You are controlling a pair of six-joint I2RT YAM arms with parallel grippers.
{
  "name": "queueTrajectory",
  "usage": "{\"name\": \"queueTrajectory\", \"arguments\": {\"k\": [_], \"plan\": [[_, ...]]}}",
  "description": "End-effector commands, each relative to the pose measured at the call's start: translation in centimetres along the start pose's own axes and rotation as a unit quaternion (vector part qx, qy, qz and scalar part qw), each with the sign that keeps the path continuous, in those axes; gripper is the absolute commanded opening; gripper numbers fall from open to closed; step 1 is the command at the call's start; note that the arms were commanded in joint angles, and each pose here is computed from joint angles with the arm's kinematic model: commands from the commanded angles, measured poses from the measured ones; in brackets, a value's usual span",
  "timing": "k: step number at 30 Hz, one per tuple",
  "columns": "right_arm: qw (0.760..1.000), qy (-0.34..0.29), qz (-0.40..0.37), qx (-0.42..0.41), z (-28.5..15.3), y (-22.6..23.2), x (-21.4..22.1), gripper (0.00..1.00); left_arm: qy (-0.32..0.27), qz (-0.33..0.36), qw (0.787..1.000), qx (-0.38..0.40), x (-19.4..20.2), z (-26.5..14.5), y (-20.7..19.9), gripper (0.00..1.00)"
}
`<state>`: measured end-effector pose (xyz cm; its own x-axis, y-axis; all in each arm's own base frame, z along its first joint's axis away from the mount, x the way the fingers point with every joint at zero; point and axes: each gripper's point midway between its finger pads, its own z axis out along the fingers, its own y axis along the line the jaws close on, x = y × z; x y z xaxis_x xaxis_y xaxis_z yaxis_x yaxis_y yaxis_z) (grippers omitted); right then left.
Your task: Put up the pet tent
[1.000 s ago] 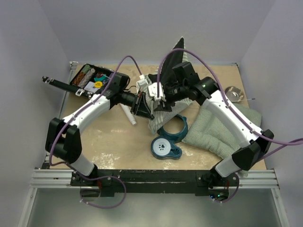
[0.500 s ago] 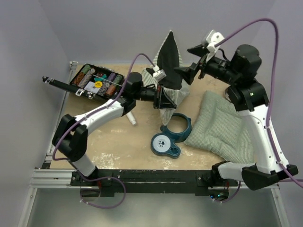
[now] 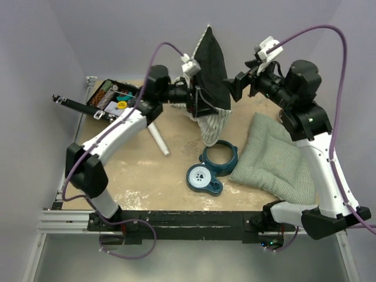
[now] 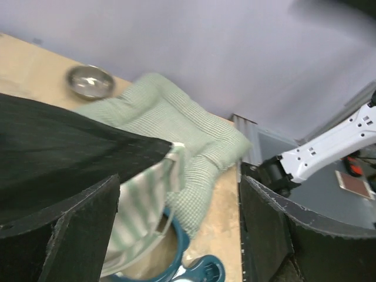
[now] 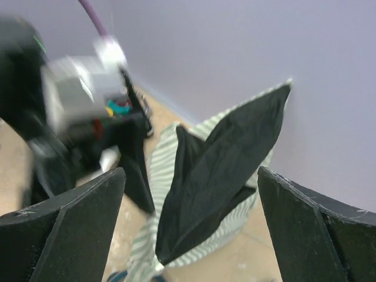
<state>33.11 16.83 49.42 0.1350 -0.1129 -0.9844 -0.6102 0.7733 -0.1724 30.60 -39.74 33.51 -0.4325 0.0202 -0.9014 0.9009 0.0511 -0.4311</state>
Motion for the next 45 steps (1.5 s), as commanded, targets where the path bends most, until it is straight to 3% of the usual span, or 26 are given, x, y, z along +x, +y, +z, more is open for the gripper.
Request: {"name": "queueTrajectory", "arguments": {"k": [1, 6, 14, 15, 17, 19, 20, 25, 27, 36, 41, 45], "plan": [[0.990, 0.118, 0.072, 0.011, 1.9, 0.1, 8.9, 0.98, 0.011, 0.089, 0.995, -0.047, -2.1, -5.1, -1.4, 0.87], [0.979, 0.151, 0.133, -0.037, 5.3, 2.1, 13.4, 0.98, 0.003, 0.084, 0.986, -0.142, -2.6, -9.4, 0.8, 0.87], [0.958, 0.235, 0.148, 0.073, 6.4, -1.0, 19.2, 0.94, -0.036, 0.095, 0.962, -0.254, -3.7, -16.4, 2.0, 0.87], [0.958, 0.237, 0.148, 0.071, 6.7, -0.9, 19.4, 0.86, -0.039, 0.095, 0.959, -0.263, -3.6, -16.8, 2.1, 0.87], [0.962, 0.223, 0.143, 0.065, 7.6, -1.3, 18.0, 0.51, -0.046, 0.097, 0.954, -0.279, -3.8, -17.7, 2.1, 0.87], [0.973, 0.183, 0.125, 0.065, 8.5, -2.2, 14.3, 0.09, -0.062, 0.099, 0.948, -0.296, -4.7, -18.9, 2.0, 0.86], [0.978, 0.160, 0.121, 0.060, 8.9, -2.5, 11.9, 0.00, -0.070, 0.097, 0.946, -0.301, -5.2, -19.5, 2.1, 0.86], [0.994, 0.081, 0.043, 0.056, 7.9, -4.0, 2.8, 0.00, -0.099, 0.132, 0.949, -0.270, -8.6, -20.6, -0.6, 0.87], [0.996, 0.069, 0.015, 0.054, 6.5, -4.0, 1.3, 0.00, -0.108, 0.156, 0.948, -0.255, -9.9, -20.5, -2.1, 0.87], [0.985, 0.136, -0.104, -0.014, -0.1, -3.5, 4.6, 0.00, -0.113, 0.181, 0.950, -0.229, -11.0, -20.4, -4.6, 0.87], [0.961, 0.166, -0.183, -0.121, -3.6, -2.5, 7.0, 0.00, -0.114, 0.171, 0.950, -0.235, -10.7, -20.6, -4.7, 0.87], [0.945, 0.154, -0.235, -0.170, -4.3, -1.0, 8.5, 0.00, -0.107, 0.145, 0.952, -0.248, -9.3, -20.7, -3.5, 0.87]]}}
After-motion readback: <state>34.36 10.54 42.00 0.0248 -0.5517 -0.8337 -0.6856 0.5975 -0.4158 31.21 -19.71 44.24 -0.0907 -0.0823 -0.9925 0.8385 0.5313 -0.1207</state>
